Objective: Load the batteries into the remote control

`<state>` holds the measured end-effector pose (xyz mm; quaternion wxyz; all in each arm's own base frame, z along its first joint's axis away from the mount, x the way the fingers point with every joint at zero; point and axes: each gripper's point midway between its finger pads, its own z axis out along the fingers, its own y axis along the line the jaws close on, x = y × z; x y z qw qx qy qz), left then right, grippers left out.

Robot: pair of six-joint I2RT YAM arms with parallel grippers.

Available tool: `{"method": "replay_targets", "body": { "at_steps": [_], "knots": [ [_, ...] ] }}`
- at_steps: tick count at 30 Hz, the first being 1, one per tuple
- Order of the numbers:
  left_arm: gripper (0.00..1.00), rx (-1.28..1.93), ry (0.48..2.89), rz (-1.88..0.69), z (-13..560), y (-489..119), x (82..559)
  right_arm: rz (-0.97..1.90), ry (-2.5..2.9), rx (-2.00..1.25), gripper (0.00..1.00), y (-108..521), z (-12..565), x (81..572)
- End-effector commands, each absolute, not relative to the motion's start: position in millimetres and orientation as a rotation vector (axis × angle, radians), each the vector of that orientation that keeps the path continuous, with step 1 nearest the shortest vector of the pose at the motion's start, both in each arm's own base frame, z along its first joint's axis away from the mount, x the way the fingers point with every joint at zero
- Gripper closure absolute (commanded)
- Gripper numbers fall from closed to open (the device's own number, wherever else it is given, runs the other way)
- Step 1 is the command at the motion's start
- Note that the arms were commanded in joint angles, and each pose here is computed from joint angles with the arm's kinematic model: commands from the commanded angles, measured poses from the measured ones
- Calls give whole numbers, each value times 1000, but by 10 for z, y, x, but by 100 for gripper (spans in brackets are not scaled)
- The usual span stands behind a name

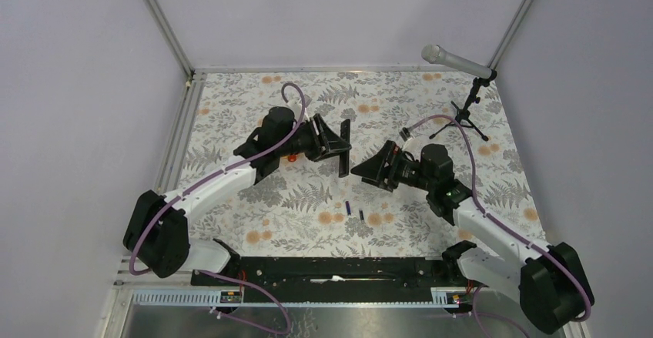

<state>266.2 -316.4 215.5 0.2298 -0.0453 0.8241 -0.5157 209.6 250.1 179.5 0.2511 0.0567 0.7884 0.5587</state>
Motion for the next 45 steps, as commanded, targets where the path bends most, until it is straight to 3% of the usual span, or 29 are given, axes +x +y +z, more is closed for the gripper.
{"method": "replay_targets", "body": {
  "at_steps": [1, 10, 17, 22, 24, 29, 35, 41, 45],
  "knots": [
    [72, -105, 2095, -1645, 2791, -3338, 2720, 1637, 1960, 136, 0, 2685, 2375, 2273],
    [71, -119, 2019, -1805, 3053, -3394, 2655, 1807, 1905, 153, 3, 2903, 2680, 2257],
    [67, -104, 1960, -1862, 3249, -3374, 2603, 1829, 1854, 216, 33, 2924, 2808, 2328],
    [65, -110, 1973, -1867, 3188, -3355, 2572, 1823, 1777, 190, 39, 2883, 2923, 2329],
    [64, -111, 1969, -1880, 3189, -3352, 2556, 1831, 1773, 155, 46, 2903, 2945, 2305],
    [45, -111, 1974, -1842, 3179, -3326, 2570, 1750, 1811, 64, 63, 2943, 2916, 2301],
    [10, -158, 2105, -1606, 2955, -3237, 2710, 1407, 1973, -49, 66, 2909, 2586, 2405],
    [7, -163, 2253, -1202, 2732, -2985, 2933, 1047, 2091, -144, 69, 2772, 2230, 2537],
    [11, -135, 2237, -1166, 2829, -2970, 2991, 906, 2150, -215, 70, 2742, 2069, 2515]
  ]
}}
